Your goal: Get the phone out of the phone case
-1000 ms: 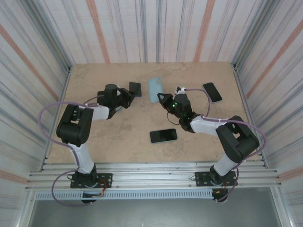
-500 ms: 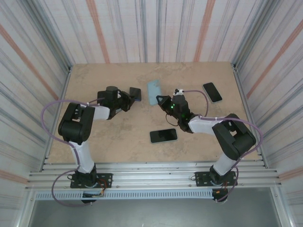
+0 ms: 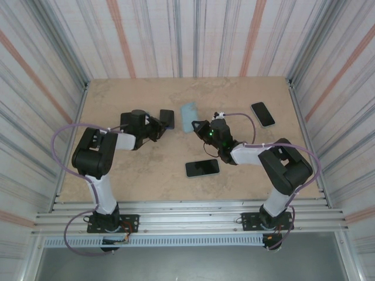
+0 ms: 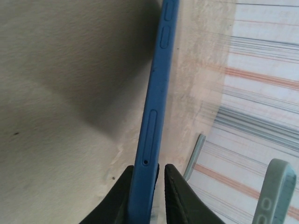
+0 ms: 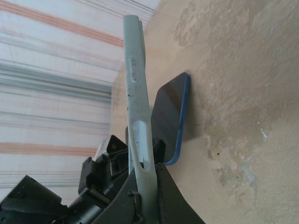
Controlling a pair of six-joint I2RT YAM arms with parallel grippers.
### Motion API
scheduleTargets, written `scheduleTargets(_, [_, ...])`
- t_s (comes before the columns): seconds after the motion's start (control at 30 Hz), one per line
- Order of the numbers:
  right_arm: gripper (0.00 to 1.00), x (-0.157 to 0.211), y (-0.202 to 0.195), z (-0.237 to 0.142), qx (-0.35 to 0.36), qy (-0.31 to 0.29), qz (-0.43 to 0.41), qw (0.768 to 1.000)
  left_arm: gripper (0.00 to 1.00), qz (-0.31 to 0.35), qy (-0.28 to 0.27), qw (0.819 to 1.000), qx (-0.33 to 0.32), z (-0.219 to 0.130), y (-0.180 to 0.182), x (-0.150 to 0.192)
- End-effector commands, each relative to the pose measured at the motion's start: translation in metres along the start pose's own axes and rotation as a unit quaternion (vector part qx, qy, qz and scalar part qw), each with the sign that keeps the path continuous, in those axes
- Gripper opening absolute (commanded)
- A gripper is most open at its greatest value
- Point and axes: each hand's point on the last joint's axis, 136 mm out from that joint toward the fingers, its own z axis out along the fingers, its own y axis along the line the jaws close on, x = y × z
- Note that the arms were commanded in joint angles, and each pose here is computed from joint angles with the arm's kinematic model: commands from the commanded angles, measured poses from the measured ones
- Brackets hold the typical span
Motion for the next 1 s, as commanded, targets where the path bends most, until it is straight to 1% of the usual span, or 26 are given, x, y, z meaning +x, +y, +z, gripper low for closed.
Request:
scheduleTargets(0.0, [0.04,-0.001,0.01,0.008,-0.013,-0.004,0.008,1.0,0.25,0.023,0.0,1.0,0.001,-0.011,-0.006,0.001])
scheduleTargets(0.2, [0.04,0.006,0.003,0.015,0.0,0.002,0.003,1.0,0.3,0.04,-0.002,0.999,-0.026,-0.019,0.001,0.003])
scheduleTargets(0.5, [0.04,0.012,-0.019,0.03,0.051,-0.002,-0.005,0.999,0.38,0.034,-0.005,0.998,-0.048,-0.025,0.018,0.001])
scheduleTargets(0.97, [0.04,0.017,-0.044,0.054,0.08,-0.004,-0.019,0.997,0.45,0.029,-0.008,0.998,-0.054,-0.031,0.028,-0.007])
